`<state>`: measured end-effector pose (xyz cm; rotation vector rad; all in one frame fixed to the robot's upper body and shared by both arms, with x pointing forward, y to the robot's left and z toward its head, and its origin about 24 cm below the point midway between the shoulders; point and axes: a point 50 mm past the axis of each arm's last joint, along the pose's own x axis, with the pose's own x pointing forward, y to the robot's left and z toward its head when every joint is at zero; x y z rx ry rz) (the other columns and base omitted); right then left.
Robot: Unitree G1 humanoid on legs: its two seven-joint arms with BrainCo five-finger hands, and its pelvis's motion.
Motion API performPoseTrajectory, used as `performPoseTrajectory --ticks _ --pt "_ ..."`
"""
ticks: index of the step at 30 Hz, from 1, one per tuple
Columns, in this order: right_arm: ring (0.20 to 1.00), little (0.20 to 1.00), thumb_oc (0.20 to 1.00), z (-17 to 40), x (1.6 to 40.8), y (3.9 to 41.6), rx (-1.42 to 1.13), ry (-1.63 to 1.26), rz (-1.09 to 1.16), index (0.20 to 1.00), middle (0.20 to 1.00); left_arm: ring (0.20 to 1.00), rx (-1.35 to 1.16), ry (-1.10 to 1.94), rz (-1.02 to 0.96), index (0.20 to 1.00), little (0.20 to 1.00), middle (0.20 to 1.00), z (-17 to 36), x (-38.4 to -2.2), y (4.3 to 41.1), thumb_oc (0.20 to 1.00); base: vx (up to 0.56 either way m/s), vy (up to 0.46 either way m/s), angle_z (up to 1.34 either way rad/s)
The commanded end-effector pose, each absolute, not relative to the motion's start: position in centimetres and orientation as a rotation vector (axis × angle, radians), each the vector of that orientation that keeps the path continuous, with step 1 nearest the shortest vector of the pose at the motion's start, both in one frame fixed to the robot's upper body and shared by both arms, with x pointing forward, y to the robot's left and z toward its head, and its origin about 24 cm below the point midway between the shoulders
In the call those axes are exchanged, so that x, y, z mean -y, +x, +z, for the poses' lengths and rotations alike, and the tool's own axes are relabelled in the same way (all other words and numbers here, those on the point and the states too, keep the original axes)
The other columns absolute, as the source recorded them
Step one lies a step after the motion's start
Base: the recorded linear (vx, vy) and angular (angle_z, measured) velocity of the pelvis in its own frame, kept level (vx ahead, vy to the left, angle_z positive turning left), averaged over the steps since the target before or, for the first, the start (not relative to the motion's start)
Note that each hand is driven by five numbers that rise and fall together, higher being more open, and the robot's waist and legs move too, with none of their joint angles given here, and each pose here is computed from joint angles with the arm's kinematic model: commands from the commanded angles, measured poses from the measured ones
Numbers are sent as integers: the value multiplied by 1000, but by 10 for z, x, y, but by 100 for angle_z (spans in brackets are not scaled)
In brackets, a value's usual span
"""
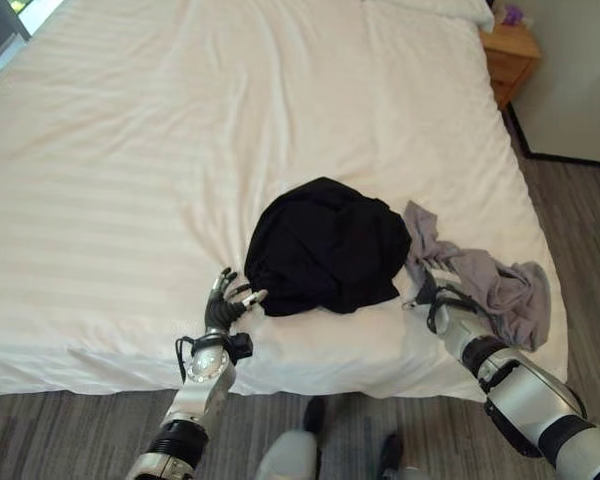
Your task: Pick up bed clothes into laundry basket.
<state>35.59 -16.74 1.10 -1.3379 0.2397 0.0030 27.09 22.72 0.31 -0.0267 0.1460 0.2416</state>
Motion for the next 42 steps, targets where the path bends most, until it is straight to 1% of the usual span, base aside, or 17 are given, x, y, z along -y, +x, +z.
performPoseTrajectory --ticks 1,6,9,10,12,15,17,18,21,26,27,28,29,31,34,37,42 --pt "200 200 200 35 214 366 -311 -1384 -149 200 200 1000 -159 -38 189 1000 1000 1000 -2 -211 272 1000 7 -13 18" --pt "200 200 200 60 221 376 -221 -1318 -195 200 200 1000 -100 -33 261 1000 1000 1000 11 -224 277 1000 17 -21 -4" --pt "200 200 200 60 221 376 -221 -1318 -195 200 200 1000 -100 -33 261 1000 1000 1000 11 -224 277 1000 31 7 -22" --pt "200 200 200 138 215 390 115 -1221 -283 200 200 1000 3 -30 389 1000 1000 1000 40 -249 287 1000 91 36 6" --pt "200 200 200 185 227 380 291 -1158 -363 200 200 1000 101 -33 466 1000 1000 1000 67 -269 291 1000 87 41 1" --pt "200 200 200 234 247 355 487 -1115 -477 200 200 1000 271 19 529 1000 1000 1000 116 -293 295 1000 45 36 -65" --pt "200 200 200 257 280 331 540 -1138 -592 200 200 1000 408 121 549 1000 1000 1000 156 -307 291 1000 36 49 -19" --pt "200 200 200 256 282 329 535 -1137 -595 200 200 1000 408 124 544 1000 1000 1000 156 -306 291 1000 33 36 -20" --pt "200 200 200 276 323 297 546 -1163 -714 200 200 1000 497 253 601 1000 1000 1000 189 -335 274 1000 26 23 -9" --pt "200 200 200 275 357 271 484 -1181 -787 200 200 1000 423 408 599 1000 1000 1000 189 -356 259 1000 -26 33 -10" --pt "200 200 200 270 372 256 435 -1190 -783 200 200 1000 464 557 616 1000 1000 1000 224 -382 233 1000 -9 65 -12" --pt "200 200 200 269 372 255 432 -1193 -779 200 200 1000 458 559 616 1000 1000 1000 222 -382 231 1000 36 56 -31" --pt "200 200 200 253 379 249 371 -1209 -793 200 200 1000 440 587 568 1000 1000 1000 205 -367 219 1000 30 0 -29" --pt "200 200 200 240 391 238 298 -1229 -818 200 200 1000 285 642 567 1000 1000 1000 164 -363 212 1000 -15 -2 -11" --pt "200 200 200 221 410 227 186 -1228 -875 200 200 1000 132 852 522 1000 1000 1000 135 -356 235 1000 -19 -3 8" --pt "200 200 200 218 413 224 161 -1238 -889 200 200 1000 103 923 524 1000 1000 1000 129 -353 240 1000 0 15 -14" --pt "200 200 200 201 417 226 77 -1251 -876 200 200 1000 -111 1036 469 1000 1000 1000 81 -350 251 1000 12 48 -25"
